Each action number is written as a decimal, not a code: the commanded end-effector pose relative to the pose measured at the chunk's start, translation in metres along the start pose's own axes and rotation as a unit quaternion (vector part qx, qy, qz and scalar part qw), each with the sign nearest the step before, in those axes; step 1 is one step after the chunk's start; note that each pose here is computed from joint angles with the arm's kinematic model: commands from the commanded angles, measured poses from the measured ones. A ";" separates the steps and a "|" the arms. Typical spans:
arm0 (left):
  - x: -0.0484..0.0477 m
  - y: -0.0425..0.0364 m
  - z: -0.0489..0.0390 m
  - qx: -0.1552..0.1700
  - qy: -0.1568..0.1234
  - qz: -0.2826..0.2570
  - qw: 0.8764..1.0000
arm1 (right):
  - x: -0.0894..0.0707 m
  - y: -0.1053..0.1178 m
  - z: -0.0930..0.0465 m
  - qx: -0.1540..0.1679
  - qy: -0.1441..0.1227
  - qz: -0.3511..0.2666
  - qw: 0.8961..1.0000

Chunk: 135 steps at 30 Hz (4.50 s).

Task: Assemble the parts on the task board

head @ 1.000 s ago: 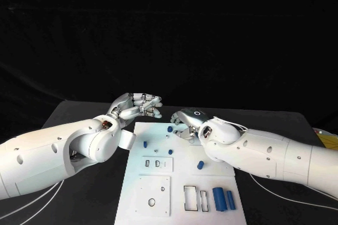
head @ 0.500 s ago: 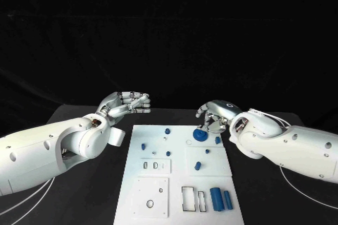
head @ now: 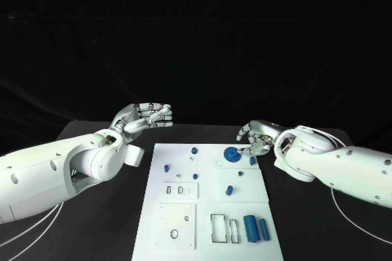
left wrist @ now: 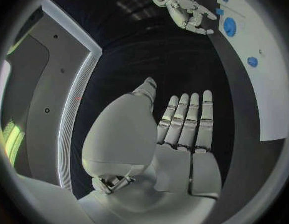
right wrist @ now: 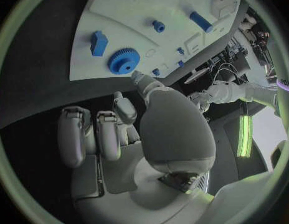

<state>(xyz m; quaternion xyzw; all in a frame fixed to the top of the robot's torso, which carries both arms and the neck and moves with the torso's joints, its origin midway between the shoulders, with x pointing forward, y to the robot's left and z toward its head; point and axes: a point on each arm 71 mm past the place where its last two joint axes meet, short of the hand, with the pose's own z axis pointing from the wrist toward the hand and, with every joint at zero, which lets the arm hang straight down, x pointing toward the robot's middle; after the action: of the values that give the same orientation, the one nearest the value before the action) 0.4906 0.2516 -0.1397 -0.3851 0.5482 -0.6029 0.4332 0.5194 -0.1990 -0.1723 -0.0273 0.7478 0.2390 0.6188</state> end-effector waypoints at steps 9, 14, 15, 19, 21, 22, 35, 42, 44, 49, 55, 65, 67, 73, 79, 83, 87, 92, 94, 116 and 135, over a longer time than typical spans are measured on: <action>0.0009 -0.0025 0.0000 0.010 -0.002 -0.006 1.000 | 0.019 0.000 0.010 0.008 0.021 0.002 1.000; 0.0020 -0.0026 0.0000 0.010 0.000 -0.006 1.000 | 0.025 0.003 0.012 0.005 0.022 0.002 1.000; 0.0020 -0.0026 0.0000 0.010 0.000 -0.006 1.000 | 0.026 0.004 0.012 0.005 0.022 0.002 1.000; 0.0020 -0.0026 0.0000 0.010 0.000 -0.006 1.000 | 0.029 0.004 0.014 0.005 0.025 0.000 1.000; 0.0021 -0.0026 0.0000 0.010 0.000 -0.007 1.000 | 0.031 0.004 0.014 0.006 0.027 -0.001 1.000; 0.0022 -0.0025 0.0000 0.010 0.000 -0.007 1.000 | 0.032 0.004 0.015 0.007 0.028 -0.001 1.000; 0.0022 -0.0023 0.0001 0.008 0.001 -0.007 1.000 | 0.039 0.004 0.017 0.009 0.033 0.000 0.999; 0.0018 -0.0021 0.0002 0.008 0.001 -0.007 1.000 | 0.038 0.003 0.017 0.011 0.028 -0.003 1.000; 0.0017 -0.0020 0.0004 0.008 0.001 -0.007 1.000 | 0.038 0.003 0.017 0.008 0.023 -0.007 1.000; 0.0018 -0.0017 0.0006 0.007 0.001 -0.007 1.000 | 0.036 0.006 0.016 -0.005 0.003 -0.019 1.000; 0.0016 -0.0014 0.0009 0.006 0.002 -0.007 1.000 | 0.032 0.013 0.012 -0.027 -0.035 -0.026 0.999; 0.0028 -0.0011 0.0017 0.006 0.004 -0.008 1.000 | 0.027 0.044 0.002 -0.075 -0.095 -0.052 0.991; 0.0033 -0.0010 0.0019 0.006 0.005 -0.009 1.000 | 0.028 0.055 0.002 -0.088 -0.100 -0.058 0.989; 0.0052 -0.0010 0.0026 0.006 0.007 -0.010 1.000 | 0.036 0.090 0.005 -0.126 -0.101 -0.065 0.985; 0.0086 -0.0009 0.0036 0.007 0.011 -0.011 1.000 | 0.048 0.116 0.011 -0.149 -0.092 -0.065 0.982; 0.0108 -0.0011 0.0039 0.007 0.013 -0.012 1.000 | 0.056 0.125 0.015 -0.156 -0.085 -0.065 0.982; 0.0124 -0.0014 0.0040 0.008 0.015 -0.013 1.000 | 0.064 0.132 0.018 -0.159 -0.078 -0.065 0.982; 0.0134 -0.0016 0.0041 0.008 0.015 -0.013 1.000 | 0.071 0.136 0.021 -0.160 -0.071 -0.065 0.982; 0.0137 -0.0016 0.0042 0.008 0.016 -0.013 1.000 | 0.073 0.136 0.023 -0.159 -0.069 -0.066 0.983; 0.0149 -0.0024 0.0030 0.008 0.017 -0.014 1.000 | 0.088 0.135 0.034 -0.148 -0.050 -0.072 0.985; 0.0142 -0.0024 0.0029 0.007 0.016 -0.014 1.000 | 0.092 0.133 0.037 -0.140 -0.038 -0.069 0.987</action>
<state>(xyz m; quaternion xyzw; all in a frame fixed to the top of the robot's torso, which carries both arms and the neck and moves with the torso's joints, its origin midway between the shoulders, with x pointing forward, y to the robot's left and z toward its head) 0.4887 0.2389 -0.1390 -0.3827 0.5478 -0.6127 0.4219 0.4871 -0.0445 -0.2175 -0.1510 0.6714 0.3015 0.6599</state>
